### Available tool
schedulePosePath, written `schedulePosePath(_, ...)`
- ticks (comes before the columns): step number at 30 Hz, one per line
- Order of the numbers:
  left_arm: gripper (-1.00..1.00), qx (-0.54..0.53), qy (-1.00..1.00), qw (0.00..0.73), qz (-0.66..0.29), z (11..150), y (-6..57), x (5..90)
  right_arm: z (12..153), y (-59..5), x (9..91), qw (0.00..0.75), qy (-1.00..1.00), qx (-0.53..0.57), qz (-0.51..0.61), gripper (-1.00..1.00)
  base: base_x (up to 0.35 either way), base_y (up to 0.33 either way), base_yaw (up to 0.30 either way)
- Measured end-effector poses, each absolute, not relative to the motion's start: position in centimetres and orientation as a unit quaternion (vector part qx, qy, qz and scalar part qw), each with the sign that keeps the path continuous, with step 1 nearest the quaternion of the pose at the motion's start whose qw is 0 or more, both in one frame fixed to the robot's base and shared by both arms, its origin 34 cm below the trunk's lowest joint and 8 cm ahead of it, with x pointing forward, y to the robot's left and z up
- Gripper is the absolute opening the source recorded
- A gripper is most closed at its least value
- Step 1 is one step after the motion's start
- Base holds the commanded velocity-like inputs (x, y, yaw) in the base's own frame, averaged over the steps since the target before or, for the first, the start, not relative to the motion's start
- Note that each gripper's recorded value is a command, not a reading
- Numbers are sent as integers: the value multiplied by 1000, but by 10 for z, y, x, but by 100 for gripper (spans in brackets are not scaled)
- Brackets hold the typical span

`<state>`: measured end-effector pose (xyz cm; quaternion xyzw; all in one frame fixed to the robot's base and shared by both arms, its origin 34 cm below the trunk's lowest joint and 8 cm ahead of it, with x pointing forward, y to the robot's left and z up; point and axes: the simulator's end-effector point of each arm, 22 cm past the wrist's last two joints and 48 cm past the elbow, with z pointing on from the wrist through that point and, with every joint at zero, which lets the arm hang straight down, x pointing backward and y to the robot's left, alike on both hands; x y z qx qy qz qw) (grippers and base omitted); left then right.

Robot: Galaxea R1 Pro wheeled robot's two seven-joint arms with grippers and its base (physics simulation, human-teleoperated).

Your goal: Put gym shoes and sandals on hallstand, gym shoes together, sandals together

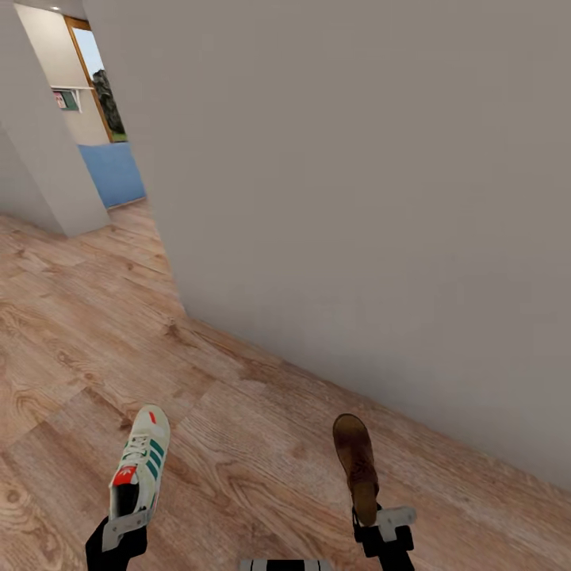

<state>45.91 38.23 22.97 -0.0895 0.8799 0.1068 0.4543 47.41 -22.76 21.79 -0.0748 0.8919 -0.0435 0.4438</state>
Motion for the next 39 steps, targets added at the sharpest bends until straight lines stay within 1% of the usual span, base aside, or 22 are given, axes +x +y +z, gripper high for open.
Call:
schedulePosePath(9,-100,-81,882,453,103,228,375,459,219,-254,473,445,889,-64,-81,-100,0,0,0)
schedulePosePath(20,-100,-82,883,450,103,226,375,455,213,-259,463,433,895,-61,-90,-100,0,0,-11)
schedulePosePath(26,-100,-83,888,443,97,220,363,447,209,-264,457,426,898,-57,-94,-100,0,0,-222)
schedulePosePath(39,-100,-86,885,448,92,226,357,447,204,-276,442,410,906,-41,-103,-100,0,0,-292)
